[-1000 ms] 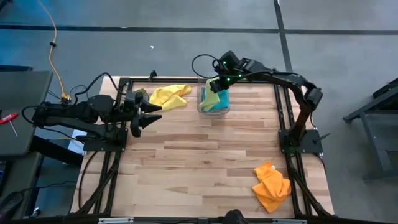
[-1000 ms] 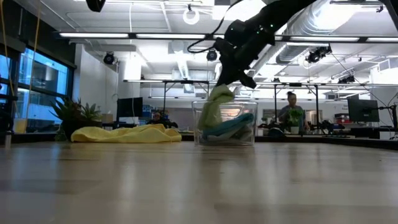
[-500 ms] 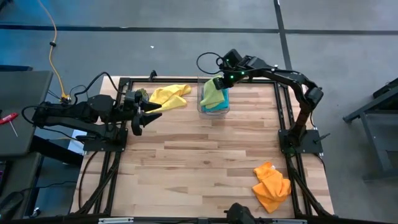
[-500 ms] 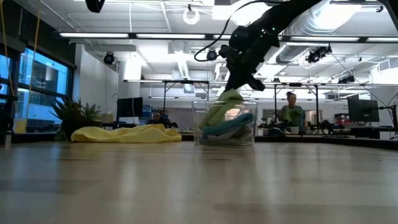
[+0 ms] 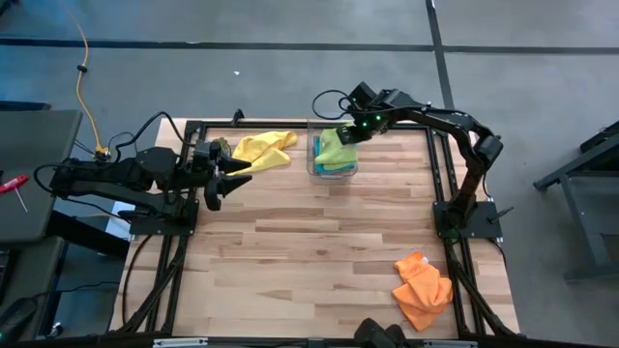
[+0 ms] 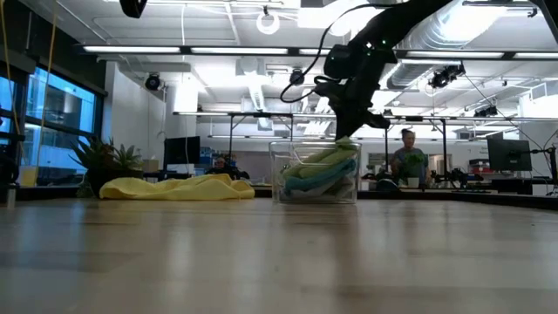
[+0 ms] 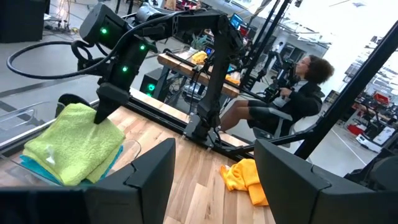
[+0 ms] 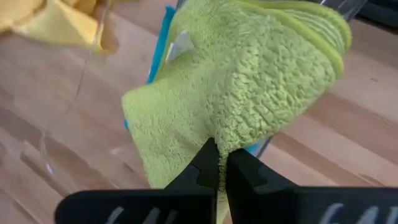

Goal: Fold microfiber towels
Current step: Put the green microfiber cloth into the transparent bin

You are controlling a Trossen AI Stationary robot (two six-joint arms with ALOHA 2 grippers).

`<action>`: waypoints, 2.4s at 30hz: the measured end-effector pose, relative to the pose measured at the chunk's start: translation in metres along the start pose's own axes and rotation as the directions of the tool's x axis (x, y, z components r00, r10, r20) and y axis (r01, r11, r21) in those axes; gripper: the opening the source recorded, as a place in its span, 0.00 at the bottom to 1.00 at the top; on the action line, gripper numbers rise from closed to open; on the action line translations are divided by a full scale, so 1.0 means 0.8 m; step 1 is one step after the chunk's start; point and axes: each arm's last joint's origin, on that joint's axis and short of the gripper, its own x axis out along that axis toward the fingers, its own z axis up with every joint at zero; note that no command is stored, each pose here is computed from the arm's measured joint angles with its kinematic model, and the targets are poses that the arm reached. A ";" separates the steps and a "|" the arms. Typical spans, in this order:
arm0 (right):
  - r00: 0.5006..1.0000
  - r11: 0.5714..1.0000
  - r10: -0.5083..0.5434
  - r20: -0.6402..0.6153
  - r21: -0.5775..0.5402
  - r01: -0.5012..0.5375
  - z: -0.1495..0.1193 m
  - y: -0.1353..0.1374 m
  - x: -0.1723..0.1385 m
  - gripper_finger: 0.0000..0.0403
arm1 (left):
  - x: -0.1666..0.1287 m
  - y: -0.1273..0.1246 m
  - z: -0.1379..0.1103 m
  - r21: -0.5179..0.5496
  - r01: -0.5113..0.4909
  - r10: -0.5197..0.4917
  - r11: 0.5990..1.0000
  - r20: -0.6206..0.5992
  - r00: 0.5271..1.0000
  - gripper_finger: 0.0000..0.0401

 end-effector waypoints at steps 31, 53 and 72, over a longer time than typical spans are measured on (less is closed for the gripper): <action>0.969 0.978 -0.202 0.142 -0.016 0.207 -0.009 0.000 -0.074 0.52 | 0.000 0.000 -0.001 0.005 0.001 -0.001 1.000 -0.009 1.000 0.52; 0.927 0.980 0.133 0.352 -0.186 -0.070 -0.037 0.051 -0.079 0.24 | 0.000 0.001 -0.001 -0.013 -0.024 0.024 1.000 0.001 1.000 0.52; 0.938 0.880 -0.338 -0.082 -0.380 0.284 0.031 0.059 0.039 0.00 | 0.000 0.001 -0.001 -0.047 -0.024 0.024 0.999 0.002 1.000 0.52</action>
